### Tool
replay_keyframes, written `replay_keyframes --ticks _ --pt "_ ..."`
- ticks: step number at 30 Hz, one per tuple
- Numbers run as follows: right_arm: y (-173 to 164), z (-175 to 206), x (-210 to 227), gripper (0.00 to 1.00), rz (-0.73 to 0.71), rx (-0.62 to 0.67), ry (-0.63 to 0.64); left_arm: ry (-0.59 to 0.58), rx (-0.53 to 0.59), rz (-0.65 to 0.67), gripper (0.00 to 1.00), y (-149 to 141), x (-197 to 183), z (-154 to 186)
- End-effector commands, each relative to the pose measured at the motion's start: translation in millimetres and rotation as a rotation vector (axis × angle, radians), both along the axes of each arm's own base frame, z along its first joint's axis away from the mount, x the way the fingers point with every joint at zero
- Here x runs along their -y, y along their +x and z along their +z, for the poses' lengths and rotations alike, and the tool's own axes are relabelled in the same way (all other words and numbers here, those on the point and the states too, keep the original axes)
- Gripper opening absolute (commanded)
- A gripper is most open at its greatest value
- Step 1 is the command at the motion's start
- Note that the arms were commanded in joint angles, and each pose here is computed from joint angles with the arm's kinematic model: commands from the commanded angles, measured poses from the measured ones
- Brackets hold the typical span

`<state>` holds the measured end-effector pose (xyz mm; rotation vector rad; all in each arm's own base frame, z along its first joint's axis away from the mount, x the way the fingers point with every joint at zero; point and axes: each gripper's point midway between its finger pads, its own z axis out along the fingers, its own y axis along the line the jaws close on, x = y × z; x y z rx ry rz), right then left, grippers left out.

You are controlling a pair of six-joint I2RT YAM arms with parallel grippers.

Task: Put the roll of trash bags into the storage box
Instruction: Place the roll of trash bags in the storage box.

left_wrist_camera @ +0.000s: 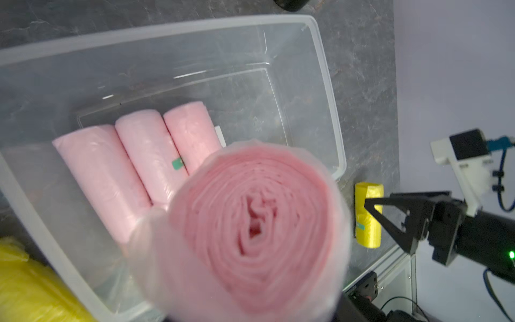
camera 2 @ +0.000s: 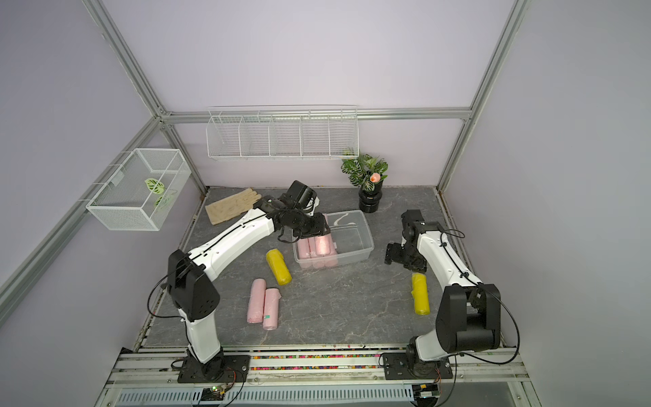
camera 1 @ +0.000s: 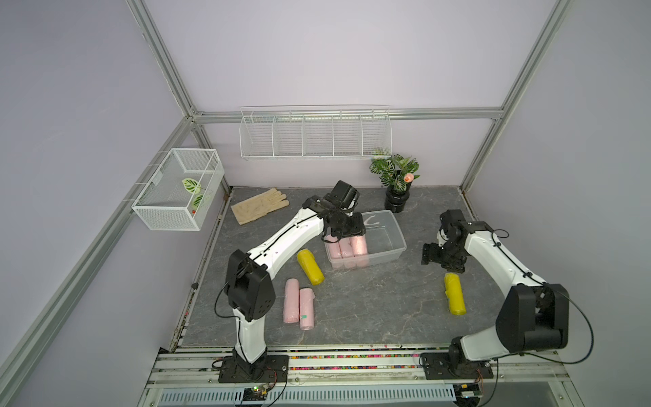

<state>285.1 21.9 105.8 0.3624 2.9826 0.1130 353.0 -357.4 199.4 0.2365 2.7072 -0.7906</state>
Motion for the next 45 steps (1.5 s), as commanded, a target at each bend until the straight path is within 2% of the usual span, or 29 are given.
replay_keyframes --ticks 1,7,13,21,34,45 --pt "-2.0 7.1 -2.2 0.90 0.014 0.018 0.006 -0.045 -0.002 -0.030 0.47 23.2 12.4 -2.4" --pt "-2.6 8.3 -2.1 0.90 0.013 0.018 0.006 -0.077 -0.043 -0.022 0.47 56.7 33.2 -23.1" --pt "-3.2 6.7 -3.2 0.90 0.015 0.014 0.011 -0.127 -0.086 -0.019 0.47 69.1 53.0 -41.9" --pt "-2.9 6.0 -3.1 0.90 0.014 0.013 0.012 -0.144 -0.164 -0.026 0.47 67.2 62.5 -71.9" --pt "-3.4 4.1 -3.1 0.90 0.015 0.009 0.013 -0.187 -0.224 -0.024 0.47 63.6 76.7 -89.4" --pt "-3.1 4.4 -3.7 0.91 0.016 0.011 0.015 -0.150 -0.263 -0.014 0.49 59.6 74.3 -113.5"
